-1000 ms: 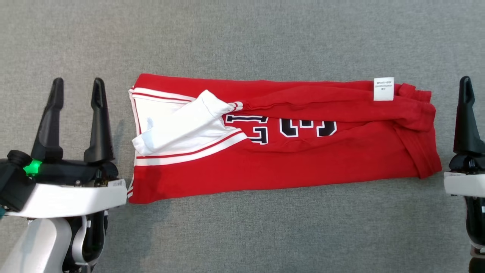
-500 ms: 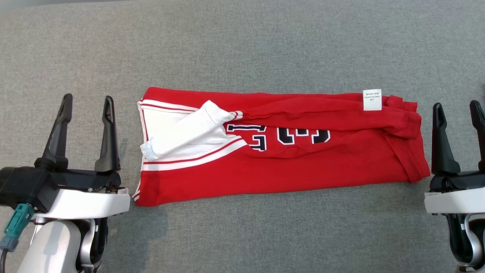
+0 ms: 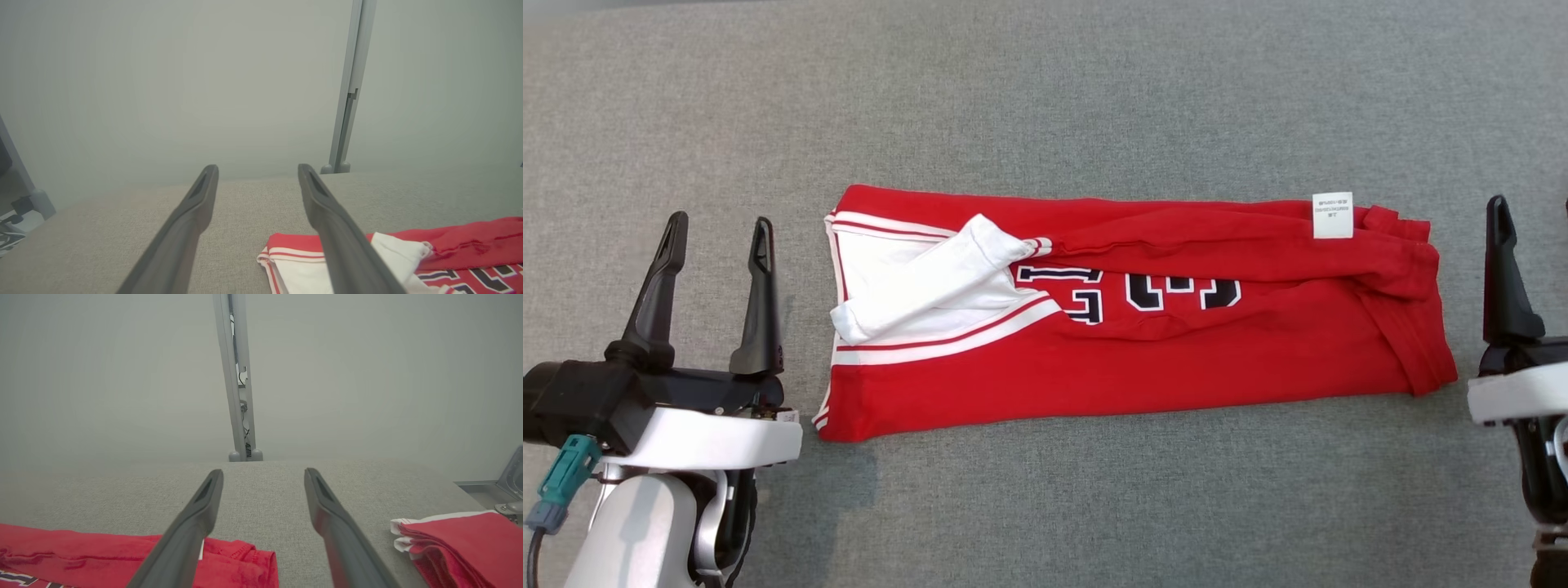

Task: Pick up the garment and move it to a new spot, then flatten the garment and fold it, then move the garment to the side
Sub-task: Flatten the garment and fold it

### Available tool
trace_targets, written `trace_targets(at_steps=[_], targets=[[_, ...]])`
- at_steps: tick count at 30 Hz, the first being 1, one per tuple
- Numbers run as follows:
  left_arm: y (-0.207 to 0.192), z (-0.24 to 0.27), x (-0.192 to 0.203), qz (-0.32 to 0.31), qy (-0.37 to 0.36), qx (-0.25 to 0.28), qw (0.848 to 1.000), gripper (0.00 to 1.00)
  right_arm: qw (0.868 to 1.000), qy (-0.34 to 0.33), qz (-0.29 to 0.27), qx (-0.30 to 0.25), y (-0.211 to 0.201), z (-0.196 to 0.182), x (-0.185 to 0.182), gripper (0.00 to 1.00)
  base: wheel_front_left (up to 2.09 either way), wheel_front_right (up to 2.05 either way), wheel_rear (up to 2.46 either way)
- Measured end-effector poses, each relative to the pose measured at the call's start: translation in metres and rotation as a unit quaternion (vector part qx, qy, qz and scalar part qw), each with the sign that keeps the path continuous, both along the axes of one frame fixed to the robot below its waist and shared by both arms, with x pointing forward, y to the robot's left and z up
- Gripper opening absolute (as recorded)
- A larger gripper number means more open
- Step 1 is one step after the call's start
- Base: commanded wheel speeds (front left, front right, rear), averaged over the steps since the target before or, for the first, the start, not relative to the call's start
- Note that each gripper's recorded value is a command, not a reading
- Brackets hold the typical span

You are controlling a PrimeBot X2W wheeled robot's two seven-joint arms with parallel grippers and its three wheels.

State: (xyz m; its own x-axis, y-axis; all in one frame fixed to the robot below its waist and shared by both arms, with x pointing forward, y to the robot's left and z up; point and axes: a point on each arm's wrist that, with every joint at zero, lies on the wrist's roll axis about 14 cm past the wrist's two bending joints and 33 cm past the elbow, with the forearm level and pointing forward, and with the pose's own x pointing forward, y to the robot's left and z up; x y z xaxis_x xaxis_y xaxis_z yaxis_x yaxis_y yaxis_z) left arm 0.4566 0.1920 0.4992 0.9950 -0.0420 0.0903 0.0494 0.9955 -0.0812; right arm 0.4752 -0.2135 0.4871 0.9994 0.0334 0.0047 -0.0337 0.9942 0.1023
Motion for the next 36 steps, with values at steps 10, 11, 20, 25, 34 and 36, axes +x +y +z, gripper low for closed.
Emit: trace_targets(at_steps=[10, 11, 20, 25, 34, 36], targets=[[-0.004, -0.014, 0.004, -0.006, 0.015, -0.003, 1.0, 1.0, 0.991, 0.128, 0.008, 0.037, 0.01, -0.086, 0.013, 1.0, 0.0, 0.0, 0.0], [-0.003, -0.015, 0.005, -0.005, 0.016, -0.003, 1.0, 1.0, 0.99, 0.137, 0.012, 0.044, 0.014, -0.094, 0.013, 1.0, 0.0, 0.0, 0.0], [0.002, -0.023, 0.006, 0.0, 0.026, -0.002, 1.0, 1.0, 0.98, 0.173, 0.046, 0.087, 0.049, -0.128, 0.004, 1.0, 0.0, 0.0, 0.0], [0.001, -0.024, 0.008, 0.002, 0.026, -0.004, 1.0, 1.0, 0.978, 0.175, 0.06, 0.096, 0.059, -0.129, -0.001, 0.55, 0.0, 0.0, 0.0], [-0.008, -0.026, 0.013, -0.012, 0.024, -0.007, 1.0, 1.0, 0.986, 0.15, 0.022, 0.074, 0.02, -0.12, -0.007, 0.0, 0.0, 0.0, 0.0], [-0.009, -0.025, 0.014, -0.013, 0.023, -0.008, 1.0, 1.0, 0.989, 0.139, -0.009, 0.056, -0.01, -0.114, -0.009, 0.0, 0.0, 0.0, 0.0]])
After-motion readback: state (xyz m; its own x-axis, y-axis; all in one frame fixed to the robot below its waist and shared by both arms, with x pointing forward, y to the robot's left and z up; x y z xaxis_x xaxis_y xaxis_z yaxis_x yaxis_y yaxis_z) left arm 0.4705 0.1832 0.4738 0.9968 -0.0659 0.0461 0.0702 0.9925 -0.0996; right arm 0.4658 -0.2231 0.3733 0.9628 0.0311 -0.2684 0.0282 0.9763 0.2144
